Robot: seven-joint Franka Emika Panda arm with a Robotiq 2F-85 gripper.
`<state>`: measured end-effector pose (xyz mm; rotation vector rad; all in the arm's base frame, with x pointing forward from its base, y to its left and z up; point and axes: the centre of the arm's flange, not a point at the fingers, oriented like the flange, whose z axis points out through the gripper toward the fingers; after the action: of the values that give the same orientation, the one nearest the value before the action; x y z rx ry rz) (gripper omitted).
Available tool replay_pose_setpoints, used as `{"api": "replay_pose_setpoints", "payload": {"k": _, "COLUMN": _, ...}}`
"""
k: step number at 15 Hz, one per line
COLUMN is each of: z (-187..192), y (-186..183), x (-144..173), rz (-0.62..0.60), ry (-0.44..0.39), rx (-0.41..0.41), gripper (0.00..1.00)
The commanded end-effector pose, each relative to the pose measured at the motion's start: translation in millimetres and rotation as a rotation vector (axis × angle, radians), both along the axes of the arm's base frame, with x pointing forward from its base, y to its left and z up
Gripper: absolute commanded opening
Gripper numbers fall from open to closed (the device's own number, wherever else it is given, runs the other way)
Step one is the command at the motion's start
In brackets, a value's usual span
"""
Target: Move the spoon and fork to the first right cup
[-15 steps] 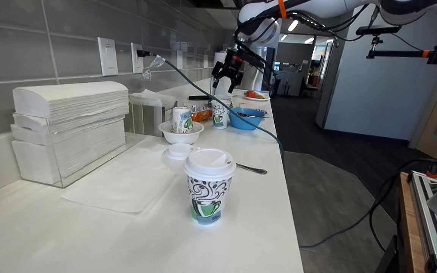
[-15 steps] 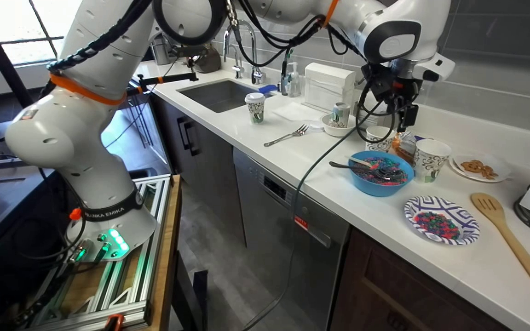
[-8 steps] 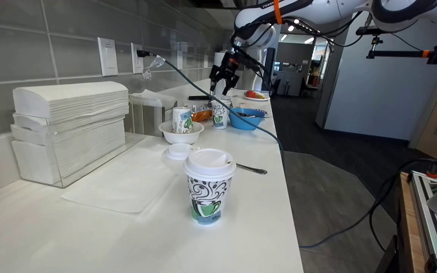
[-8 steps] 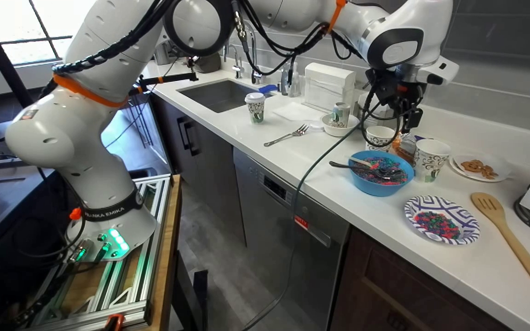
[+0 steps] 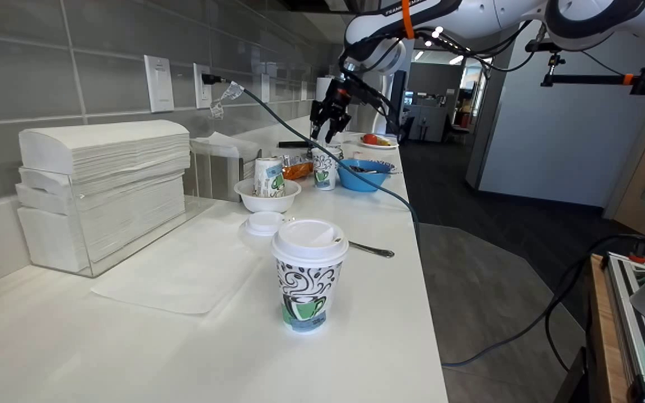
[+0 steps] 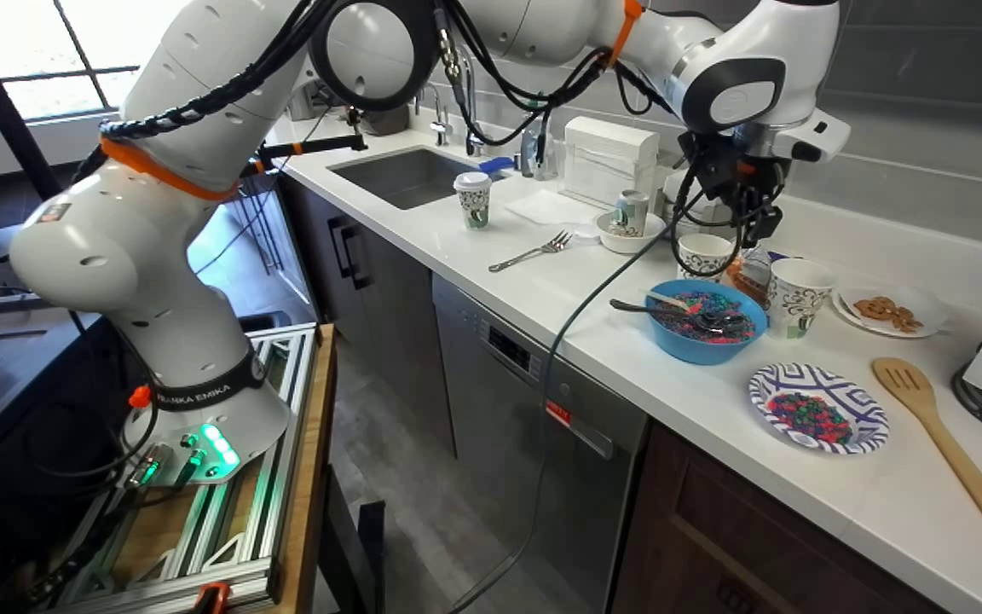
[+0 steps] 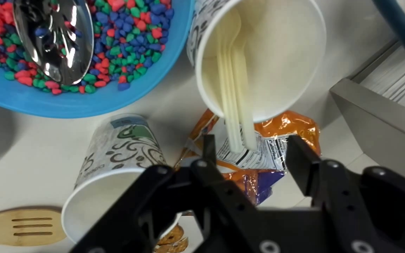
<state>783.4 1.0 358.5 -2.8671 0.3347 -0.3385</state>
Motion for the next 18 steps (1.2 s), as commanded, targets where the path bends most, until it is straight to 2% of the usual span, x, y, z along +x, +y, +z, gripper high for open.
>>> {"api": "replay_pose_setpoints", "payload": {"k": 1, "z": -4.1, "y": 1.9, "x": 8.6, "rz": -0.002, "ry": 0.02, "rx": -0.006, "gripper": 0.36}}
{"api": "replay_pose_setpoints", "payload": {"k": 3, "z": -5.2, "y": 2.0, "x": 7.7, "rz": 0.002, "ry": 0.026, "rx": -0.008, "gripper": 0.39}}
{"api": "replay_pose_setpoints", "payload": {"k": 4, "z": -5.3, "y": 2.2, "x": 7.1, "rz": 0.003, "ry": 0.03, "rx": -0.007, "gripper": 0.34}}
{"api": "replay_pose_setpoints", "payload": {"k": 5, "z": -4.8, "y": 2.4, "x": 6.2, "rz": 0.006, "ry": 0.032, "rx": -0.007, "gripper": 0.34}}
{"api": "replay_pose_setpoints", "payload": {"k": 7, "z": -4.2, "y": 2.5, "x": 5.2, "rz": 0.01, "ry": 0.034, "rx": -0.009, "gripper": 0.19}}
{"api": "replay_pose_setpoints", "payload": {"k": 8, "z": -4.2, "y": 2.5, "x": 5.1, "rz": 0.011, "ry": 0.034, "rx": -0.01, "gripper": 0.17}}
{"api": "replay_pose_setpoints", "payload": {"k": 10, "z": -3.4, "y": 1.9, "x": 4.8, "rz": 0.014, "ry": 0.032, "rx": -0.011, "gripper": 0.0}}
{"api": "replay_pose_setpoints", "payload": {"k": 12, "z": -1.4, "y": 2.1, "x": 4.2, "rz": 0.016, "ry": 0.029, "rx": -0.013, "gripper": 0.04}}
{"api": "replay_pose_setpoints", "payload": {"k": 18, "z": 9.9, "y": 6.5, "x": -1.5, "rz": 0.038, "ry": 0.004, "rx": -0.023, "gripper": 0.04}}
